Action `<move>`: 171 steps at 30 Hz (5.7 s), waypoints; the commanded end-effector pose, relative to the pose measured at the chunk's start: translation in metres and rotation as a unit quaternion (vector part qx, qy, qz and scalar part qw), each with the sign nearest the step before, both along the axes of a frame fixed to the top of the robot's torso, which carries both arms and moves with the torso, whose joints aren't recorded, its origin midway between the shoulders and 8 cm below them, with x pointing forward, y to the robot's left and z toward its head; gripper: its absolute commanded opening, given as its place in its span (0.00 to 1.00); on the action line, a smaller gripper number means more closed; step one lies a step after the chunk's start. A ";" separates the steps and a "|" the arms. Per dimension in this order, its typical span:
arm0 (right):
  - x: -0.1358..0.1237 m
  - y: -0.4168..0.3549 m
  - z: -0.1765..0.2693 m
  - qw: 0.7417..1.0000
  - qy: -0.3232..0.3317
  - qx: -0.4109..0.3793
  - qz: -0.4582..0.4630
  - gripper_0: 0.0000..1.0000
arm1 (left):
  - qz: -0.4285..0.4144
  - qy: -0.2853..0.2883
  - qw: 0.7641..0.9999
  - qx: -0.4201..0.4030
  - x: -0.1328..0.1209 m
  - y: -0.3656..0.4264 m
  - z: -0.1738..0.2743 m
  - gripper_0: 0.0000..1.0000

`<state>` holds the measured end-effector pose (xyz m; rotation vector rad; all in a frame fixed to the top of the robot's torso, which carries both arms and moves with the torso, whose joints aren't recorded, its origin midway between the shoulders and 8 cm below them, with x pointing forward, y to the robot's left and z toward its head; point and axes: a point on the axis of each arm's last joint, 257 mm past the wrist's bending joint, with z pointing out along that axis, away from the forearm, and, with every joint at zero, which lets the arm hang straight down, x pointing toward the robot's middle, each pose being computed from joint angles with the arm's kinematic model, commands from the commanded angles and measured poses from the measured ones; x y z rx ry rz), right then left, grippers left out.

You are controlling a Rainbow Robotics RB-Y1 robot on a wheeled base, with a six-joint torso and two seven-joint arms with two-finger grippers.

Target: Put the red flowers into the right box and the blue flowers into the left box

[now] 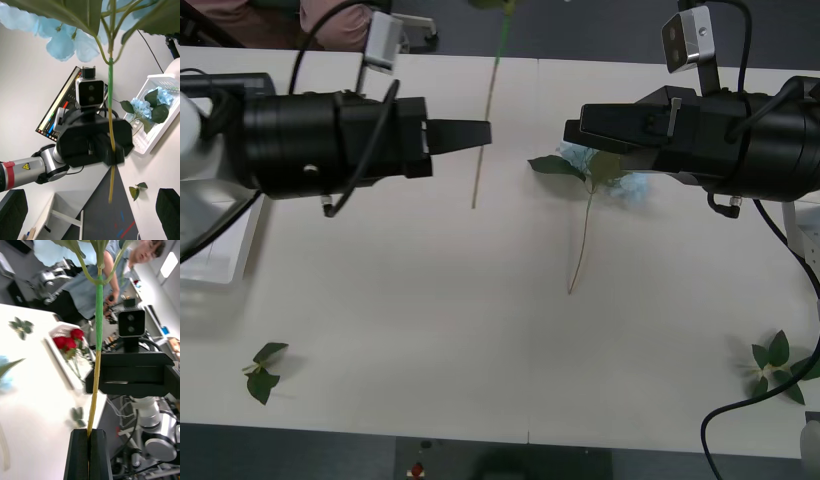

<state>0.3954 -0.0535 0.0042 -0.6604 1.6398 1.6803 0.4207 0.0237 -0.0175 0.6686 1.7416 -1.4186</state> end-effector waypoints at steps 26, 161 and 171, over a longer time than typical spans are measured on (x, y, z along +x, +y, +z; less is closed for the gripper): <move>0.096 -0.113 -0.115 0.918 0.155 -0.256 -0.259 1.00 | 0.402 0.105 0.897 0.148 0.053 0.471 -0.105 0.00; 0.026 0.005 0.057 0.994 -0.069 -0.008 -0.078 0.00 | -0.071 -0.041 0.996 0.017 -0.040 -0.030 0.023 1.00; 0.026 0.005 0.057 0.994 -0.069 -0.008 -0.078 0.00 | -0.077 -0.008 0.997 -0.004 -0.036 -0.079 0.024 1.00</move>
